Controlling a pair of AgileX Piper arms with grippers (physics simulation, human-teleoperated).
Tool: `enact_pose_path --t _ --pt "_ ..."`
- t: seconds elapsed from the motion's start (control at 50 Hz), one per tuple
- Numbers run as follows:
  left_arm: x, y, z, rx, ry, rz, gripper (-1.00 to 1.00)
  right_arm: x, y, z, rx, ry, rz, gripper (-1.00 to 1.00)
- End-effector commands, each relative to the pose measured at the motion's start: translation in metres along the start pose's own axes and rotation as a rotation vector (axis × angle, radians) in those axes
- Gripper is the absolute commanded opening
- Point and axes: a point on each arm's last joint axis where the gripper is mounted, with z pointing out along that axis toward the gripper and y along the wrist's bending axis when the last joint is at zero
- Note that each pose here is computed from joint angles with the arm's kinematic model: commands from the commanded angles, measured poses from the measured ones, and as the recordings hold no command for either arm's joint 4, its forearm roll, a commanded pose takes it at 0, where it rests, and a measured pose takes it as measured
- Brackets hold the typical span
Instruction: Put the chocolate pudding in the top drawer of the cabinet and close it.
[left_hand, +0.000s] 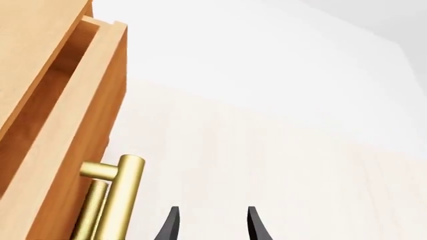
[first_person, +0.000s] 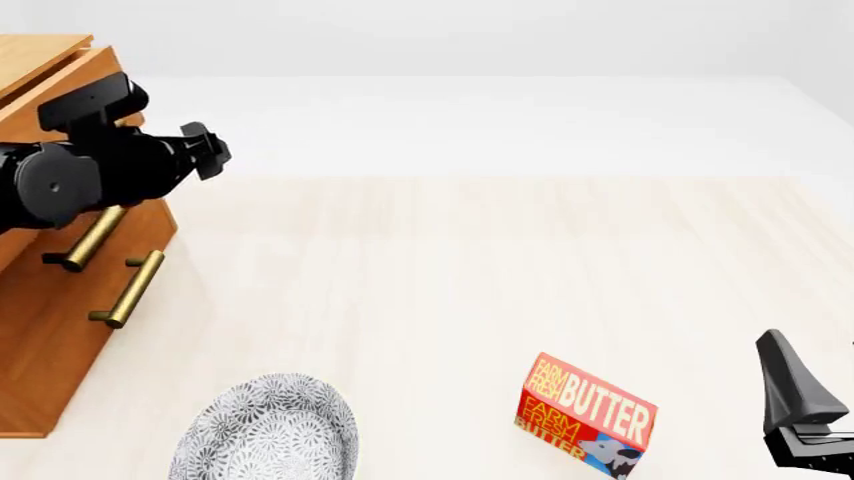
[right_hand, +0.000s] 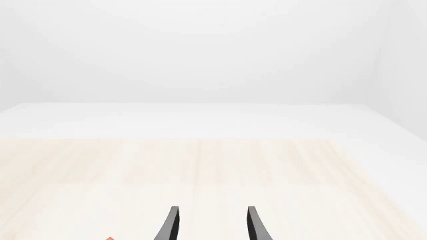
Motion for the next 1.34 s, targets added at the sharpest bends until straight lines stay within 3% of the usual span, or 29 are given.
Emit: enact_pose_path --t 0.02,0.78,1.1,1.34 --pt "-0.004 0.009 -0.003 -0.024 -0.017 0.005 1.0 0.0 0.0 0.0 0.0 0.0 0.0 1.0" --pt "-0.01 0.041 -0.001 -0.109 -0.05 0.002 1.0 0.0 0.0 0.0 0.0 0.0 0.0 1.0" --pt "-0.017 0.059 -0.014 -0.163 -0.076 -0.008 1.0 0.0 0.0 0.0 0.0 0.0 0.0 1.0" --pt "-0.017 0.058 -0.029 -0.162 -0.096 -0.008 1.0 0.0 0.0 0.0 0.0 0.0 0.0 1.0"
